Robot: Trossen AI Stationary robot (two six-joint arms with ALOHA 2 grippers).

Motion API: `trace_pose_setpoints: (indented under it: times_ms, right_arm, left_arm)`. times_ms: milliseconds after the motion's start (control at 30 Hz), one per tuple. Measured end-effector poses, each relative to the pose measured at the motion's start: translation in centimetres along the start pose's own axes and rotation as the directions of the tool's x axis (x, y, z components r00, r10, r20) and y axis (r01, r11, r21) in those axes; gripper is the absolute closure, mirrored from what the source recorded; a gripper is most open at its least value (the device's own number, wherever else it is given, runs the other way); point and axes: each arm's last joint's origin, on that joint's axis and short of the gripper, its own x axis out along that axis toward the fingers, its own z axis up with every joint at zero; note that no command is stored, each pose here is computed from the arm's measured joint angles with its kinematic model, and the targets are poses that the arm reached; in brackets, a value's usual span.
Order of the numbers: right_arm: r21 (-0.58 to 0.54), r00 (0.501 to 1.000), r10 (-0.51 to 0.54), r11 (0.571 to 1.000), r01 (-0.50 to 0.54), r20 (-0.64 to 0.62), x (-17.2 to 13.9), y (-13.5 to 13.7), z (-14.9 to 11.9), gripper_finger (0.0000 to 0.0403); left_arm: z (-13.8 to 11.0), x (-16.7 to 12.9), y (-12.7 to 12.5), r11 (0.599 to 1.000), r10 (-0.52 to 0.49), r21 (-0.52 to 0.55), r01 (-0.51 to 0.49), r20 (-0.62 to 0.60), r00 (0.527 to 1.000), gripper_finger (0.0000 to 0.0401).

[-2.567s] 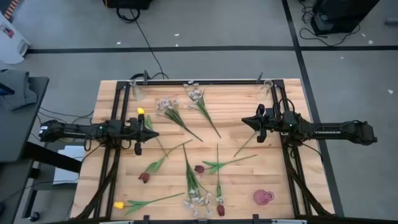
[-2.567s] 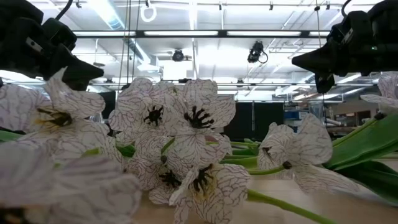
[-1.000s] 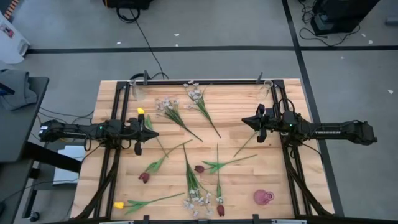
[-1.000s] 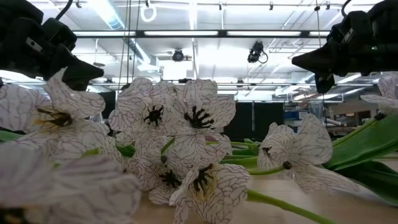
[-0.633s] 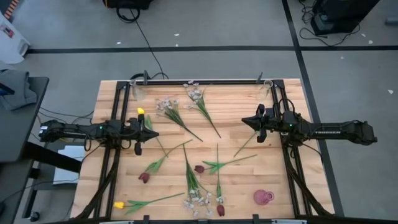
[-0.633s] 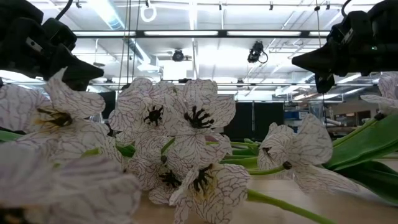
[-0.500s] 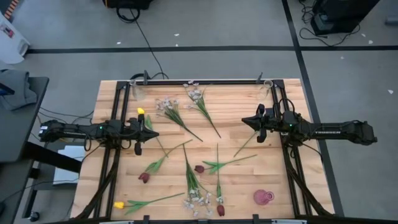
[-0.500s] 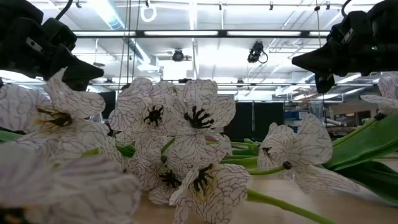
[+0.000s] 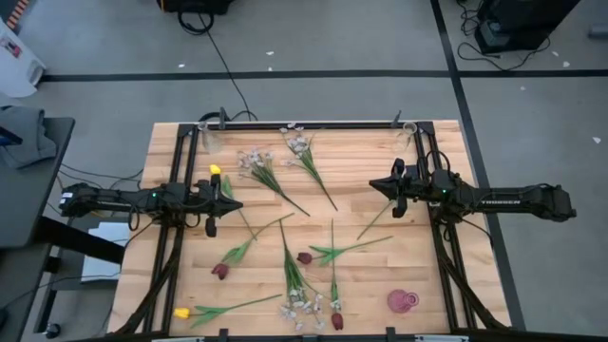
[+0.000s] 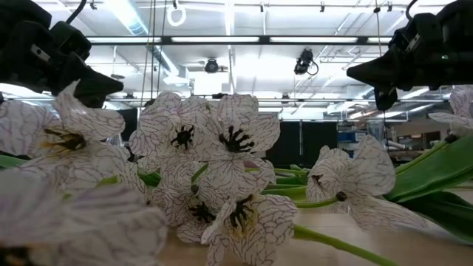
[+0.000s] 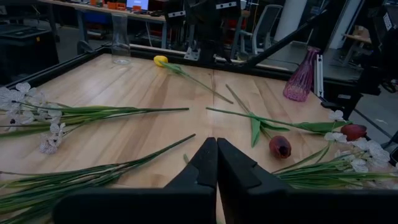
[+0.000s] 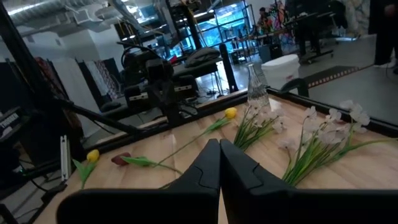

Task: Sort flowers into vase by color
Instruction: Put the top left yellow flower into the left transparent vase

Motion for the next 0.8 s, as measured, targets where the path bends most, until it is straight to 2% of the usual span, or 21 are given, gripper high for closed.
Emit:
trace_pose_setpoints:
  times_ms: [67, 133, 200, 267, 433, 533, 600, 667, 733, 800]
  right_arm:
    - [0.047, 0.998, -0.031, 0.998, 0.028, 0.063, 0.0, 0.0, 0.5, 0.0391]
    - [0.181, 0.986, -0.041, 0.983, 0.011, 0.162, -0.1, 0.2, 1.4, 0.0391]
    - [0.312, 0.952, -0.048, 0.949, -0.051, 0.302, -0.4, 0.4, 2.7, 0.0391]
    - [0.371, 0.9, -0.059, 0.921, -0.118, 0.431, -0.9, 0.7, 3.8, 0.0391]
    - [0.219, 0.786, -0.021, 0.965, -0.146, 0.618, -1.8, 1.3, 6.0, 0.0391]
    - [0.228, 0.741, -0.016, 0.956, -0.186, 0.671, -1.9, 2.0, 8.1, 0.0391]
    - [0.223, 0.746, -0.012, 0.957, -0.184, 0.666, -1.5, 2.5, 9.8, 0.0391]
    - [0.191, 0.781, 0.021, 0.965, -0.179, 0.625, -0.9, 3.3, 11.9, 0.0391]
    - [0.145, 0.846, 0.05, 0.978, -0.149, 0.532, -0.1, 4.2, 14.0, 0.0391]
    - [0.127, 0.932, 0.022, 0.989, -0.073, 0.361, 0.9, 4.8, 15.7, 0.0391]
  left_arm:
    - [0.0, 0.0, 0.0, 1.0, 0.0, 0.0, 0.0, 0.0, 1.0, 0.0393]
    - [0.0, 0.0, 0.0, 1.0, 0.0, 0.0, 0.0, 0.0, 1.0, 0.0393]
    - [0.0, 0.0, 0.0, 1.0, 0.0, 0.0, 0.0, 0.0, 1.0, 0.0393]
    - [0.0, 0.0, 0.0, 1.0, 0.0, 0.0, 0.0, 0.0, 1.0, 0.0393]
    - [0.0, 0.0, 0.0, 1.0, 0.0, 0.0, 0.0, 0.0, 1.0, 0.0393]
    - [0.0, 0.0, 0.0, 1.0, 0.0, 0.0, 0.0, 0.0, 1.0, 0.0393]
    - [0.0, 0.0, 0.0, 1.0, 0.0, 0.0, 0.0, 0.0, 1.0, 0.0393]
    - [0.0, 0.0, 0.0, 1.0, 0.0, 0.0, 0.0, 0.0, 1.0, 0.0393]
    - [0.0, 0.0, 0.0, 1.0, 0.0, 0.0, 0.0, 0.0, 1.0, 0.0393]
    - [0.0, 0.0, 0.0, 1.0, 0.0, 0.0, 0.0, 0.001, 1.0, 0.0393]
